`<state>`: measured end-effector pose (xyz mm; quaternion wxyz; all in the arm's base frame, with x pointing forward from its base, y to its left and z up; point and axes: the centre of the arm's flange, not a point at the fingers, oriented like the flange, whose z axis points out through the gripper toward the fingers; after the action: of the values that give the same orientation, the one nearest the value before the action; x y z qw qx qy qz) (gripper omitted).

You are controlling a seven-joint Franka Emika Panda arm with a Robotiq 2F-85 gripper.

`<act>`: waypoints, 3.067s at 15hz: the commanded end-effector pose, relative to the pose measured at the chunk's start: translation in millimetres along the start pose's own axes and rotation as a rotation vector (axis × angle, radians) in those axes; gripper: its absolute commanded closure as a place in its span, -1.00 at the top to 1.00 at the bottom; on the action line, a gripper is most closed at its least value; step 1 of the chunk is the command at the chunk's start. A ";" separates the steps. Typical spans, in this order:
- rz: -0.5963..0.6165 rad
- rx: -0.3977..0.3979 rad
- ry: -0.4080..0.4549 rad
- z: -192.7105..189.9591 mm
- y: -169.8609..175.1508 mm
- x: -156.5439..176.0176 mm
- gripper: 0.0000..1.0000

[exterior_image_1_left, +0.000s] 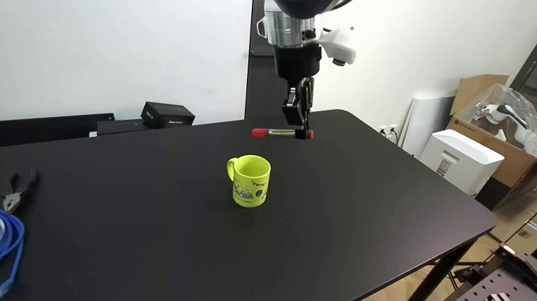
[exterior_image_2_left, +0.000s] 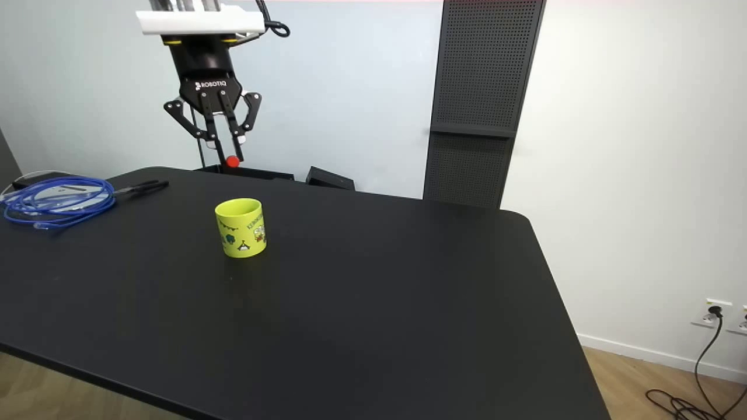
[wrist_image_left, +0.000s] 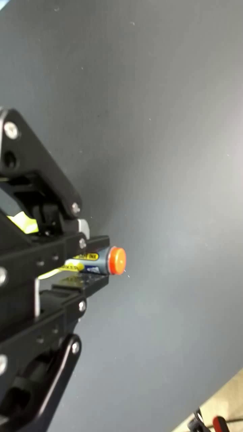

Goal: Put the orange marker in the mug

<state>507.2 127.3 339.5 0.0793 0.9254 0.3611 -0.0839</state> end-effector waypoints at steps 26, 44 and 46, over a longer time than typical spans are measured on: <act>0.255 0.308 -0.345 34.8 43.6 28.3 -0.89; 0.168 0.323 -0.393 65.6 60.6 109.0 -0.07; 0.166 0.327 -0.397 67.0 61.2 112.2 0.05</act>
<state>605.0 137.5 253.0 0.0018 0.9208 0.2425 -0.3054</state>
